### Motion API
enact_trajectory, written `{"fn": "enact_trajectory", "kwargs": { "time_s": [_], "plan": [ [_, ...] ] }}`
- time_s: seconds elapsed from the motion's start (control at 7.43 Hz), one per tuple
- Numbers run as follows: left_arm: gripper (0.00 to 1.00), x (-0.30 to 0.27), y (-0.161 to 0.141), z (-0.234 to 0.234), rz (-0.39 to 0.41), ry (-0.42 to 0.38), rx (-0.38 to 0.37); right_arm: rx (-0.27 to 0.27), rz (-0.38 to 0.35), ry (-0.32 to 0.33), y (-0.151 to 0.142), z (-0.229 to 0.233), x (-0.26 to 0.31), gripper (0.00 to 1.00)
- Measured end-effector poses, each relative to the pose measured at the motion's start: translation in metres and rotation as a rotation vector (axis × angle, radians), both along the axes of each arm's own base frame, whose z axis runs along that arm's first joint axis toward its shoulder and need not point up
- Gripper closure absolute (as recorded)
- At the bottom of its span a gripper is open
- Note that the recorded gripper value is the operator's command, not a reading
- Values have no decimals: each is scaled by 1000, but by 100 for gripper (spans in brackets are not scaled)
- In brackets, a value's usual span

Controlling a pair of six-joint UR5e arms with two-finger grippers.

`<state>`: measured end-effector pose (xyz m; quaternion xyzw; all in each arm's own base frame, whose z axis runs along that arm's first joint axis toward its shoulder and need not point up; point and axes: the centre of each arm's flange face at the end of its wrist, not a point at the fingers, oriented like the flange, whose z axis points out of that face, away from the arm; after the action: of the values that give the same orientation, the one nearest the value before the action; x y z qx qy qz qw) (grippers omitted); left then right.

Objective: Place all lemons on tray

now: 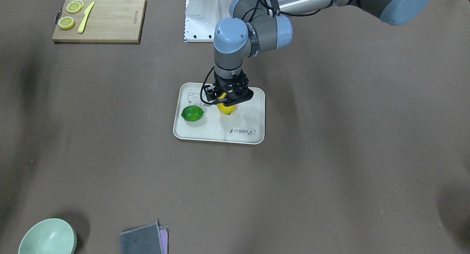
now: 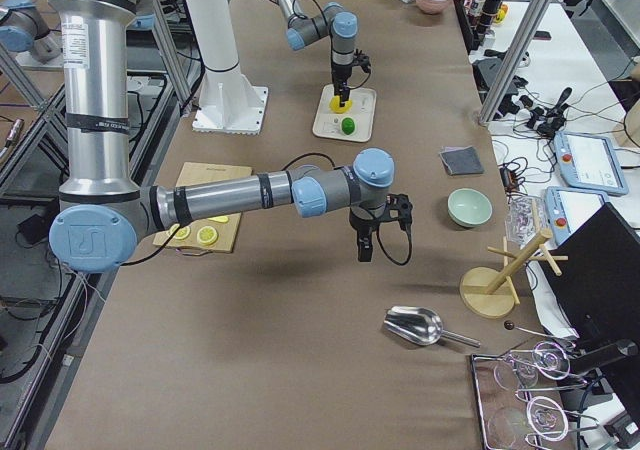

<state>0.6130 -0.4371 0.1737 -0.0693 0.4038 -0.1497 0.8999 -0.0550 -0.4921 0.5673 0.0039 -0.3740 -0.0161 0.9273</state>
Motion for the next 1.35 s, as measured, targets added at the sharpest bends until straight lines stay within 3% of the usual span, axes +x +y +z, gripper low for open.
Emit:
{"fn": "enact_trajectory", "kwargs": {
  "time_s": [0.13, 0.4, 0.67, 0.94, 1.35],
  "plan": [
    [2, 1, 0, -1, 0, 0, 3, -38, 2, 17, -1, 5, 12, 0],
    [2, -16, -11, -4, 6, 9, 4, -58, -14, 43, -5, 12, 36, 0],
    [2, -75, -46, 5, 58, 11, 17, -80, 2, 43, -6, 29, 62, 0],
    [2, -163, -72, 45, 99, 17, 47, -97, 17, 40, -5, 49, 84, 0],
    [2, -288, -91, 145, 149, -7, 97, -99, 10, 36, -3, 64, 96, 0]
  ]
}}
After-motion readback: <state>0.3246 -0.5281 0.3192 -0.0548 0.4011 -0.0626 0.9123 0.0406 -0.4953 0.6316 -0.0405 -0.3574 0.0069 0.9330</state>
